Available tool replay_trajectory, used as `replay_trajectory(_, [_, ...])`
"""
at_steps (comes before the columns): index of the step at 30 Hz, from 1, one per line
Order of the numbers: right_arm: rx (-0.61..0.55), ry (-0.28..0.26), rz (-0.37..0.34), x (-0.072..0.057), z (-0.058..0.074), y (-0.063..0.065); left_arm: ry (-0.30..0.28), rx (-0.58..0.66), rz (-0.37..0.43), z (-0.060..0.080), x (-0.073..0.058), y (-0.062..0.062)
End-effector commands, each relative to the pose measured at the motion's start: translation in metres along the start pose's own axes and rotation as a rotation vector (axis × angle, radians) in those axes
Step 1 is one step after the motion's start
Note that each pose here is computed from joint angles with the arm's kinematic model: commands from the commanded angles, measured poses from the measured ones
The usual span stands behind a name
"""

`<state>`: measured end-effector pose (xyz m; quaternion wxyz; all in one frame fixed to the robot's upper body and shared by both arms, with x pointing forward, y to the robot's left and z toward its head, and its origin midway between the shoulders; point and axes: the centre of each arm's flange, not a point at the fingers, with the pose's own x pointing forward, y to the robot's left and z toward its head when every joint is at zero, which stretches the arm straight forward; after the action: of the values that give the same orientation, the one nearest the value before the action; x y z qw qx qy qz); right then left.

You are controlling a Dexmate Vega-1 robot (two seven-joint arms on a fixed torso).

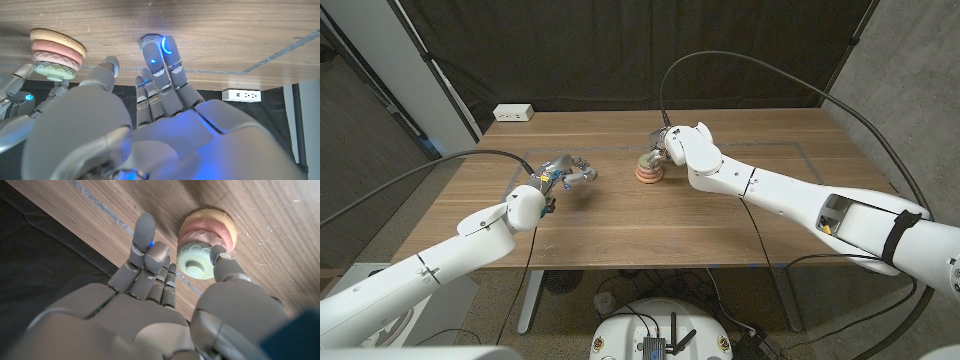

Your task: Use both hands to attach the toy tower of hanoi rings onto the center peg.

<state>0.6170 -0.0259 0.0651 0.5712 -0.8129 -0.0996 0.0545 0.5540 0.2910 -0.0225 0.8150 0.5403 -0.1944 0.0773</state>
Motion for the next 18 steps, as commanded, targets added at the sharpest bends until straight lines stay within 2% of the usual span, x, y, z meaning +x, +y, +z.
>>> replay_trajectory(1, [0.079, 0.006, -0.026, -0.014, -0.016, 0.002, 0.009, 0.002, 0.003, 0.0, -0.002, 0.002])
replay_trajectory(18, [0.178, 0.027, -0.125, -0.037, -0.041, 0.007, 0.013, 0.008, 0.022, 0.003, -0.004, 0.009])
